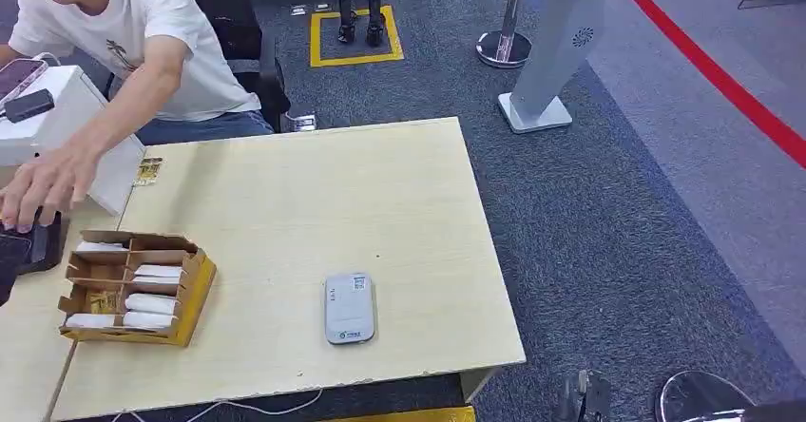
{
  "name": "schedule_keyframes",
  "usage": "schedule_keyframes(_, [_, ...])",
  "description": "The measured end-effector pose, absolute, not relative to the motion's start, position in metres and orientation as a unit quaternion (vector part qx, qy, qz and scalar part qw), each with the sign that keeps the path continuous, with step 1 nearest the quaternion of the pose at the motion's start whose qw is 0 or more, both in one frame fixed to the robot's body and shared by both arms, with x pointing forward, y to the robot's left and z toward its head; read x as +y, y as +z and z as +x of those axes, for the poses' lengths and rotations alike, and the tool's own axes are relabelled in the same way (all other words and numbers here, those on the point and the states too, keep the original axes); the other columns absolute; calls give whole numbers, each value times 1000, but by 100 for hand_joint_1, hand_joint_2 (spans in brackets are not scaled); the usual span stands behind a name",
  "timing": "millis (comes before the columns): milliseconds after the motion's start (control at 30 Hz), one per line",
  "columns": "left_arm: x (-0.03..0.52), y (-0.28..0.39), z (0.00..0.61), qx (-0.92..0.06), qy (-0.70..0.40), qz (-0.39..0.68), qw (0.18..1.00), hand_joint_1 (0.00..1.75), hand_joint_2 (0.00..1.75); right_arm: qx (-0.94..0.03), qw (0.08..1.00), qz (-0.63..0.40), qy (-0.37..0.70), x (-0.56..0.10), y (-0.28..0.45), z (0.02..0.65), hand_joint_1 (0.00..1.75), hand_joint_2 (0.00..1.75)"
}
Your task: Pass the card to the sensor for recognition and then transmit it.
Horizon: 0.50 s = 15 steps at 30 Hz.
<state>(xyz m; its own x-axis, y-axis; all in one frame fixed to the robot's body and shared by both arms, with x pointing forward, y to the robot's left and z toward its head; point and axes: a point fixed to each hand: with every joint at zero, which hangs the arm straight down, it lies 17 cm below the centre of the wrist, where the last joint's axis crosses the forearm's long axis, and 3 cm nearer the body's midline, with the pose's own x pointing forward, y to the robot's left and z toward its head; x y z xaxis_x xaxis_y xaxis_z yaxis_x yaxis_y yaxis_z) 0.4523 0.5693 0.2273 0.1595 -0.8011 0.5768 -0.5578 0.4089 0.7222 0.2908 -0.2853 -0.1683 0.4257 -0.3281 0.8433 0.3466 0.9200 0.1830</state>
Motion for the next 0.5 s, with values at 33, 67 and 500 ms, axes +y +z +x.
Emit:
schedule_keyframes(33, [574,230,458,-636,-108,534,547,175,175,-498,844,-9,-196,-284,-167,293,0,0])
schedule_keyframes(67, [579,231,463,-633,-104,535,551,175,175,-500,845,-9,-191,-284,-166,296,0,0])
schedule_keyframes(500, [592,232,502,-617,-93,523,581,175,175,-520,834,-2,-183,-286,-152,318,0,0])
